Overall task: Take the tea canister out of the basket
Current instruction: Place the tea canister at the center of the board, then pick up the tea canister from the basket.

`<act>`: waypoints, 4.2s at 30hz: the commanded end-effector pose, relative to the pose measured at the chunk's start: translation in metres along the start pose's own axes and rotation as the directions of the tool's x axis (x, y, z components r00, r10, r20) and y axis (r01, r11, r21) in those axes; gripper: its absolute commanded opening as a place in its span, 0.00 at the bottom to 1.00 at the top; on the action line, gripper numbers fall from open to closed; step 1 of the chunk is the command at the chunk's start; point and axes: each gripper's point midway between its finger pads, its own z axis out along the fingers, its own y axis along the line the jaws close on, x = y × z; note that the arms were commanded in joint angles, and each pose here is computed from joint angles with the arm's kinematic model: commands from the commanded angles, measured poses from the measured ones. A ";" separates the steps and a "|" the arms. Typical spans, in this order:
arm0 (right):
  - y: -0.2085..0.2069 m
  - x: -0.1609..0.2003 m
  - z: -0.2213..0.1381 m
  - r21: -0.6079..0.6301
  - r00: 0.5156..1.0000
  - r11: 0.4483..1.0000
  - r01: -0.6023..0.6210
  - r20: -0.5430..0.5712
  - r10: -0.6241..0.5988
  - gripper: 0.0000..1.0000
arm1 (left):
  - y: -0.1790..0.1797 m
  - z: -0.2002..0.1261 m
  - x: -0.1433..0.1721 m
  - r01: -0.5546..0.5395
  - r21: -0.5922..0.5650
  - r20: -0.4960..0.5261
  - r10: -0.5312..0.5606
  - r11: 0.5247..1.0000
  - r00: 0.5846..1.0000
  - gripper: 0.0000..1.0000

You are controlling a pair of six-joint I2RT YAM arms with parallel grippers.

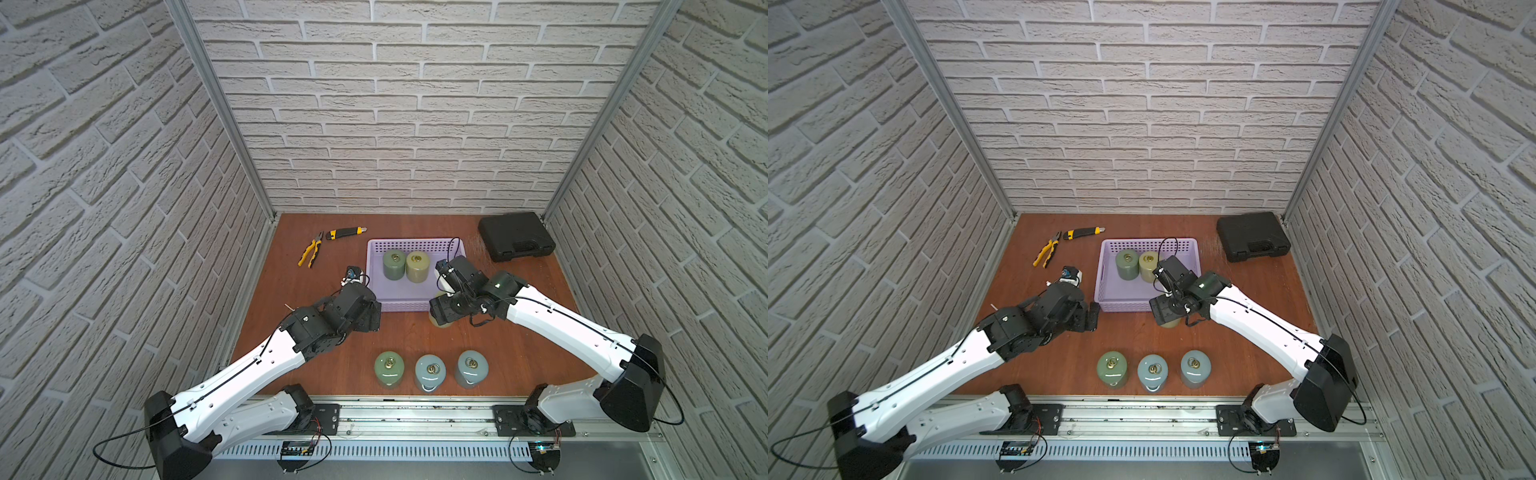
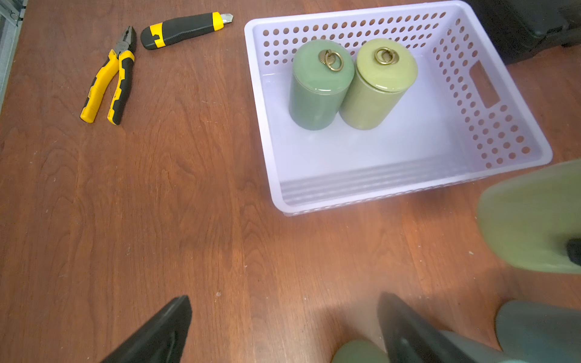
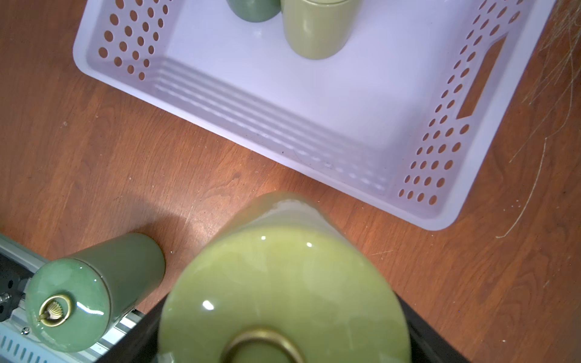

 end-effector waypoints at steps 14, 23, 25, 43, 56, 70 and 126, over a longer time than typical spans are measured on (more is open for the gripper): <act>0.041 -0.011 0.023 -0.004 0.991 1.000 0.016 0.130 -0.015 0.47 | 0.016 -0.003 0.005 0.047 -0.049 0.014 -0.046 0.998 0.999 0.98; 0.053 0.001 0.048 0.001 0.996 0.999 0.034 0.086 -0.034 0.47 | 0.017 -0.003 0.008 0.039 -0.049 0.002 -0.038 0.998 0.999 0.98; 0.053 0.005 0.052 0.001 0.997 1.000 0.030 0.077 -0.030 0.47 | 0.017 -0.004 0.008 0.038 -0.048 0.002 -0.038 0.998 0.999 0.98; 0.061 0.027 0.080 0.003 1.000 1.000 0.012 0.020 -0.012 0.48 | 0.021 -0.011 0.009 0.037 -0.053 -0.001 -0.037 0.998 0.999 0.98; 0.061 0.037 0.082 0.027 1.000 1.000 0.003 -0.003 -0.003 0.74 | 0.023 -0.014 0.009 0.035 -0.049 0.000 -0.035 0.998 0.999 0.98; 0.057 0.029 0.053 0.029 0.999 0.999 0.028 0.014 -0.029 1.00 | 0.023 -0.014 0.001 0.012 -0.052 0.013 -0.011 0.999 1.000 0.98; -0.033 0.006 -0.058 0.096 0.969 0.995 -0.040 0.246 0.015 1.00 | -0.037 0.143 -0.098 -0.438 0.232 -0.334 0.494 0.869 0.803 0.98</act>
